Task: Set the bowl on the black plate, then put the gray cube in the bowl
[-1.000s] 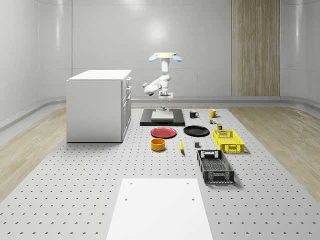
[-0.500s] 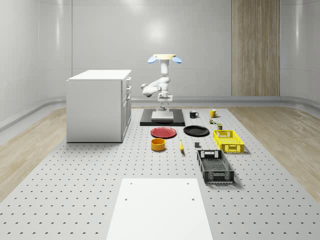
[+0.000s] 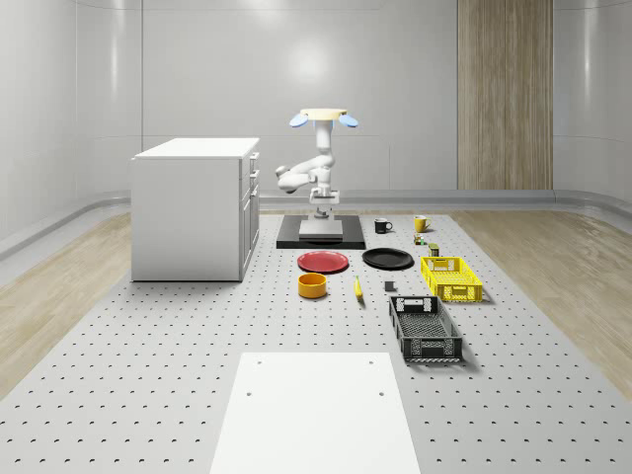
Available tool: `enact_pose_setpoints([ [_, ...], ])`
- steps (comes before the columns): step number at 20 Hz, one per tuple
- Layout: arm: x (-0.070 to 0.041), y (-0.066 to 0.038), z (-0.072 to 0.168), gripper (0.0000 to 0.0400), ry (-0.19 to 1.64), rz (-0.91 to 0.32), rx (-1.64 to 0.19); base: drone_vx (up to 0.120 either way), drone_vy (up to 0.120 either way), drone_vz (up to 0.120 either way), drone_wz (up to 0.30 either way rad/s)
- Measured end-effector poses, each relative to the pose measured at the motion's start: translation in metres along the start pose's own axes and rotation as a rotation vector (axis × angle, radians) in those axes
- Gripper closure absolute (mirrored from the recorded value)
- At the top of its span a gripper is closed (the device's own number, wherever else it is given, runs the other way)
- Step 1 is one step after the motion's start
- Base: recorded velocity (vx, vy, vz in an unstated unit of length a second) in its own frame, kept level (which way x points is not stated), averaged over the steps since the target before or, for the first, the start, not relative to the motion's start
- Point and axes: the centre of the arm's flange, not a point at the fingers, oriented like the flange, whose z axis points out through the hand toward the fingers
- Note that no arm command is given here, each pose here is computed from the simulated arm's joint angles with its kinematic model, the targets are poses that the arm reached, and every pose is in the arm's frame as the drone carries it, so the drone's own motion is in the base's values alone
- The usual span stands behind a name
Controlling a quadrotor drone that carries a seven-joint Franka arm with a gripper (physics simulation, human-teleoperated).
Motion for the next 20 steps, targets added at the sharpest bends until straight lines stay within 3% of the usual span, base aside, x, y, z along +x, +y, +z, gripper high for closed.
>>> enact_pose_setpoints([
  [9,0.0,0.0,0.0,0.0,0.0,0.0,0.0,0.12,0.0,-0.116,0.0],
  [20,0.0,0.0,0.0,0.0,0.001,0.0,0.0,0.12,0.0,0.0,0.0],
])
